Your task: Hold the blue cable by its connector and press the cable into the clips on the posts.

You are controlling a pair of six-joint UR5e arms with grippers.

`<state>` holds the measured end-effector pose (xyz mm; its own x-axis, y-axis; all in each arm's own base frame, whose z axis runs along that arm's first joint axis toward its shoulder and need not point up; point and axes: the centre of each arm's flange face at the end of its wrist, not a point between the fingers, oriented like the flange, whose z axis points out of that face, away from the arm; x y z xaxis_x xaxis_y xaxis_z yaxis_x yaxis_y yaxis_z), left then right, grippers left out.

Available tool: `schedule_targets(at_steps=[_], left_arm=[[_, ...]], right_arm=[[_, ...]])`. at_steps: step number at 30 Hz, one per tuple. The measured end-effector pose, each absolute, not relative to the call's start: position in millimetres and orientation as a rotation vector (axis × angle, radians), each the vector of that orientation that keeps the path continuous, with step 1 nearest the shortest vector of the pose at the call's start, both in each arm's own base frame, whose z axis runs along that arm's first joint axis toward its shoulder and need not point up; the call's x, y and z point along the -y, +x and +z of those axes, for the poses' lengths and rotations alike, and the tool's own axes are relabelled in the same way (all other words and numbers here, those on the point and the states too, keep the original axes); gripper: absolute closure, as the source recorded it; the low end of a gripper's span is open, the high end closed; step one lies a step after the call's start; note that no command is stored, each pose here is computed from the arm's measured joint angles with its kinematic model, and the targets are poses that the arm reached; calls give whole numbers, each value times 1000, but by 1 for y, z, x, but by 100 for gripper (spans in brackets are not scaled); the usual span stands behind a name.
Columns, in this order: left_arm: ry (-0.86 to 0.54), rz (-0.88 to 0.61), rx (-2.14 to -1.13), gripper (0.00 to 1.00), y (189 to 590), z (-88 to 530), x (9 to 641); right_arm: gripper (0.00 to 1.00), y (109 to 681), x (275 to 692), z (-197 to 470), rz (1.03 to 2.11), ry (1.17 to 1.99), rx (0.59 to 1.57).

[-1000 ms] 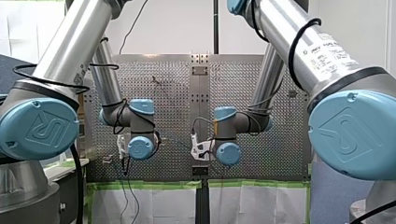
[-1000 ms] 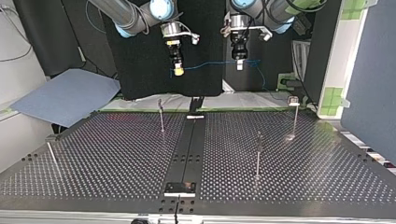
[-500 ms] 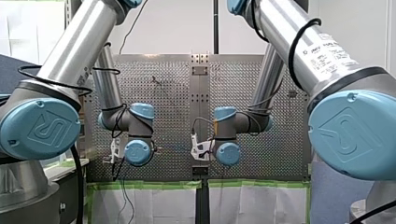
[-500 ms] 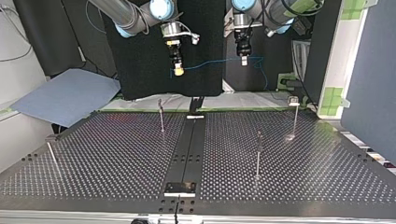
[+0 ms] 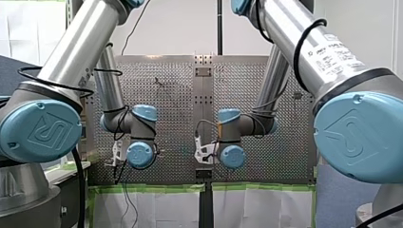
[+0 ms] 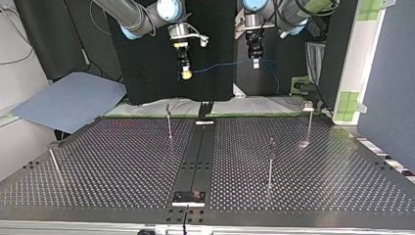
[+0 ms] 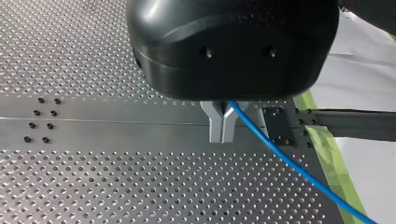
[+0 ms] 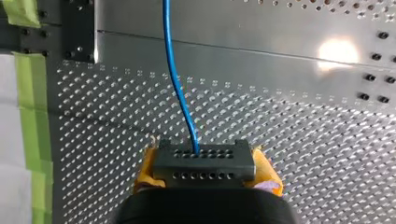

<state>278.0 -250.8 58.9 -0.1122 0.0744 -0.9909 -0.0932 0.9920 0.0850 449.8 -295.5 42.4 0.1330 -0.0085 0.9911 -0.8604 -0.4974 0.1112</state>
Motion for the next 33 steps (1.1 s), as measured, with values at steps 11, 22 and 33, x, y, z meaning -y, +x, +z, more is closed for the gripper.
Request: schedule_targets(at_steps=[11, 22, 33], left_arm=[[-47, 146, -1677, 100, 281, 88, 244], [-64, 182, -1648, 100, 298, 130, 240], [-129, 169, -1570, 100, 333, 188, 241]], right_arm=[[100, 452, 313, 90, 1536, 1559, 953], [100, 474, 327, 160, 1691, 1499, 868], [100, 502, 338, 219, 1763, 1467, 773]])
